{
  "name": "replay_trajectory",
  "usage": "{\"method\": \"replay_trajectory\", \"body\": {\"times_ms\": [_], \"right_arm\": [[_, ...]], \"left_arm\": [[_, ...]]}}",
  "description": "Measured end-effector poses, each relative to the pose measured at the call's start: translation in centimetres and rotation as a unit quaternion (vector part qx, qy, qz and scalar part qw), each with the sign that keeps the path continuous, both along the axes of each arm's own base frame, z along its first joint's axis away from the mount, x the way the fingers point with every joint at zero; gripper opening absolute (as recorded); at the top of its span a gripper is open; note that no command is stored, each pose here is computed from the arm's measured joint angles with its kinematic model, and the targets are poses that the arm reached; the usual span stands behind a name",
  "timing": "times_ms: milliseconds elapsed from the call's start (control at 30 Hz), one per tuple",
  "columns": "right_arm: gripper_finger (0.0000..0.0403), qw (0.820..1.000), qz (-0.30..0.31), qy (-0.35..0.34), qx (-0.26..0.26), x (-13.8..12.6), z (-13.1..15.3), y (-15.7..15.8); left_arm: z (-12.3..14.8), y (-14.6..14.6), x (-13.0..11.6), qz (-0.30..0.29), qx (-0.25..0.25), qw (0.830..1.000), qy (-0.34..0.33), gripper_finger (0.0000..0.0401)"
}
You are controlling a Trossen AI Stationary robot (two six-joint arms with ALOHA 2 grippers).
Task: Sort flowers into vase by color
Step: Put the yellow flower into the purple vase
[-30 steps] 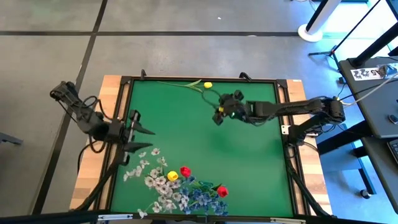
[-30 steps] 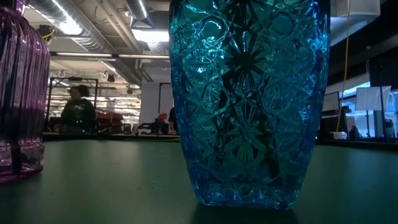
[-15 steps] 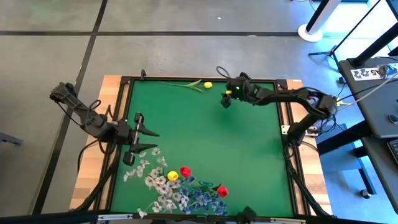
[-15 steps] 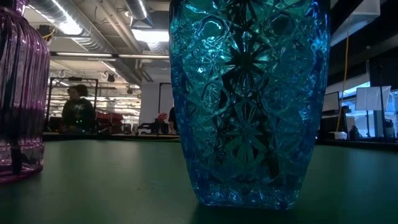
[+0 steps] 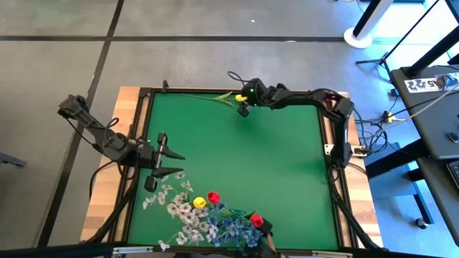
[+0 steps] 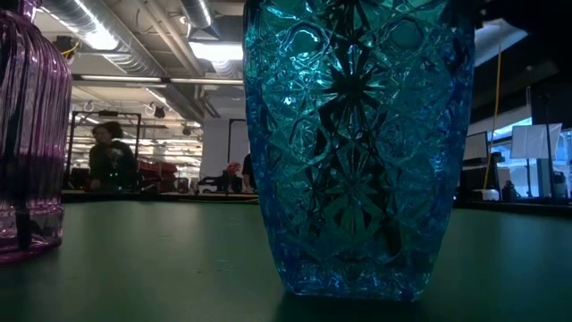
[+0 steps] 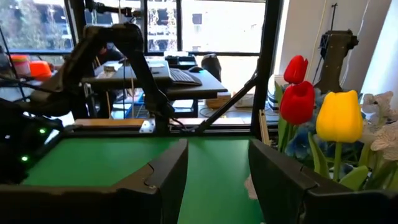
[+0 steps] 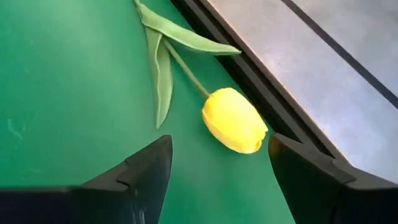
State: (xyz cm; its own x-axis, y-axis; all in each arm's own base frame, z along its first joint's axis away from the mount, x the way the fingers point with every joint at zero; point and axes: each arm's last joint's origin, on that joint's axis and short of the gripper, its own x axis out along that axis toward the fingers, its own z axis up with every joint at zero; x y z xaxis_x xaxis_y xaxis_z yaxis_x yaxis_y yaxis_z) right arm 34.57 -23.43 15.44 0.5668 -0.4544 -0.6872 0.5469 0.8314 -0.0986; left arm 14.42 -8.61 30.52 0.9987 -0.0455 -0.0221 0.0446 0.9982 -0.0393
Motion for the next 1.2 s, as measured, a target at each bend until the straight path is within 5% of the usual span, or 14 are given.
{"method": "replay_trajectory", "body": {"times_ms": [233, 600, 1000, 1200], "right_arm": [[0.0255, 0.998, -0.059, -0.010, 0.001, 0.9, -0.5, -0.9], [0.0124, 0.988, -0.135, -0.055, 0.059, 0.3, -0.9, -1.8], [0.0010, 0.983, -0.104, -0.082, 0.124, 0.4, -1.2, -1.6], [0.0008, 0.980, -0.062, -0.053, 0.184, 0.5, -0.5, 0.5]], "left_arm": [[-0.3, -0.5, -0.3, -0.020, -0.019, 1.000, 0.005, 0.0165], [-0.2, -0.9, -0.5, -0.031, -0.022, 0.999, 0.000, 0.0165], [-0.2, -0.9, -0.5, -0.031, -0.022, 0.999, 0.000, 0.0165], [-0.2, -0.9, -0.5, -0.031, -0.021, 0.999, 0.000, 0.0165]]}}
